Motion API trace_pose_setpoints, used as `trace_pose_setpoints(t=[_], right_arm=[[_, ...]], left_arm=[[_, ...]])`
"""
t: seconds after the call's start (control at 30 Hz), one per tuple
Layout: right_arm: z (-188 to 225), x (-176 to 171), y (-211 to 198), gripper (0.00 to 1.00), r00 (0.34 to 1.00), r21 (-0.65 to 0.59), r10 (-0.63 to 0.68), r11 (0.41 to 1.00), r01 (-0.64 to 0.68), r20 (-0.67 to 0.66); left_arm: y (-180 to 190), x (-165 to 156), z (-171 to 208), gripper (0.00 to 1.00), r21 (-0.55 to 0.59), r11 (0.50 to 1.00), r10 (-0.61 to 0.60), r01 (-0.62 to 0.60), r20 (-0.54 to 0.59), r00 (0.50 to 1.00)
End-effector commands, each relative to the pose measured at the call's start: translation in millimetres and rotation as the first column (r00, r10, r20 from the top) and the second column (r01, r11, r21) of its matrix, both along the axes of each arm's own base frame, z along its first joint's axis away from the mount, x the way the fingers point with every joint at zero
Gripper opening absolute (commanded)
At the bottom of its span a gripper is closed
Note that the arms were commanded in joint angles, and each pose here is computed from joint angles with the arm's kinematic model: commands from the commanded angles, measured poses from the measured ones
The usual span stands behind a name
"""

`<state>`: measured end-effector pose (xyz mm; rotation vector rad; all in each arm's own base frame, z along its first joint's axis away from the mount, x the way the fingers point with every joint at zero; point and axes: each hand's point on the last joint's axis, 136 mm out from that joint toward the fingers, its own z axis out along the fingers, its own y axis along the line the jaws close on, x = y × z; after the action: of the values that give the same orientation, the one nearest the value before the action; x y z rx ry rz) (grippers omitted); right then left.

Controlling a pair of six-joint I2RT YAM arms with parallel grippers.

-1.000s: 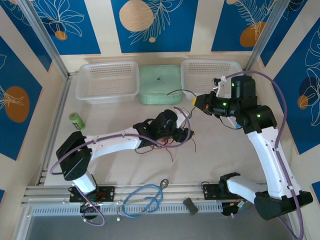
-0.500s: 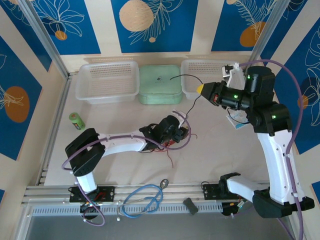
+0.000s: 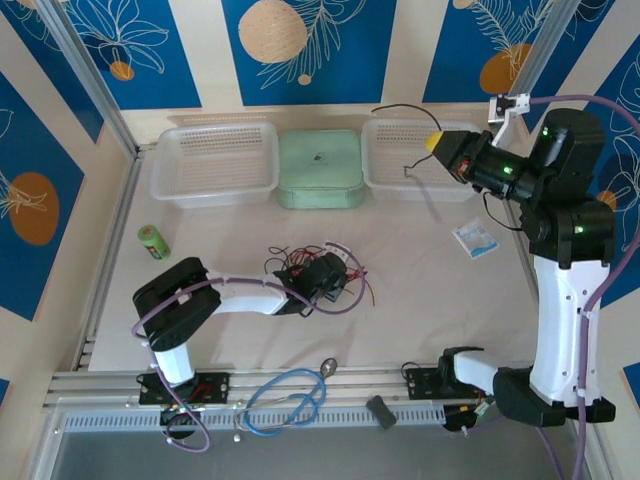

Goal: Untangle the cables

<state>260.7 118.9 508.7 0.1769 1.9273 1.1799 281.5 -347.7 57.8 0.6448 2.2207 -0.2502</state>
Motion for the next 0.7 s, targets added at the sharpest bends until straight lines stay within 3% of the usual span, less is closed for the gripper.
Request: trace_pose_setpoints(t=[0.0, 0.1, 0.27, 0.47, 0.67], right_arm=[[3, 1, -4, 0.00, 1.000, 0.019, 0.000, 1.000, 0.000, -0.014], [-4, 5, -7, 0.00, 1.000, 0.017, -0.002, 1.000, 0.003, -0.029], [-26, 10, -8, 0.00, 0.999, -0.021, 0.012, 1.000, -0.013, -0.045], [-61, 15, -6, 0.00, 0.998, -0.074, 0.039, 0.996, -0.043, -0.053], [-107, 19, 1, 0.00, 0.990, -0.080, 0.071, 0.993, -0.081, -0.122]], left_arm=[[26, 13, -15, 0.46, 0.040, 0.996, 0.078, -0.077, -0.024, 0.997], [26, 18, -4, 0.52, -0.004, 0.998, 0.066, -0.066, -0.037, 0.997], [-2, 11, 50, 0.76, -0.102, 0.992, -0.078, 0.075, -0.028, 0.997], [-32, -6, 114, 0.79, -0.202, 0.953, -0.239, 0.225, -0.046, 0.970], [-29, -22, 150, 0.81, -0.241, 0.931, -0.295, 0.275, -0.050, 0.954]])
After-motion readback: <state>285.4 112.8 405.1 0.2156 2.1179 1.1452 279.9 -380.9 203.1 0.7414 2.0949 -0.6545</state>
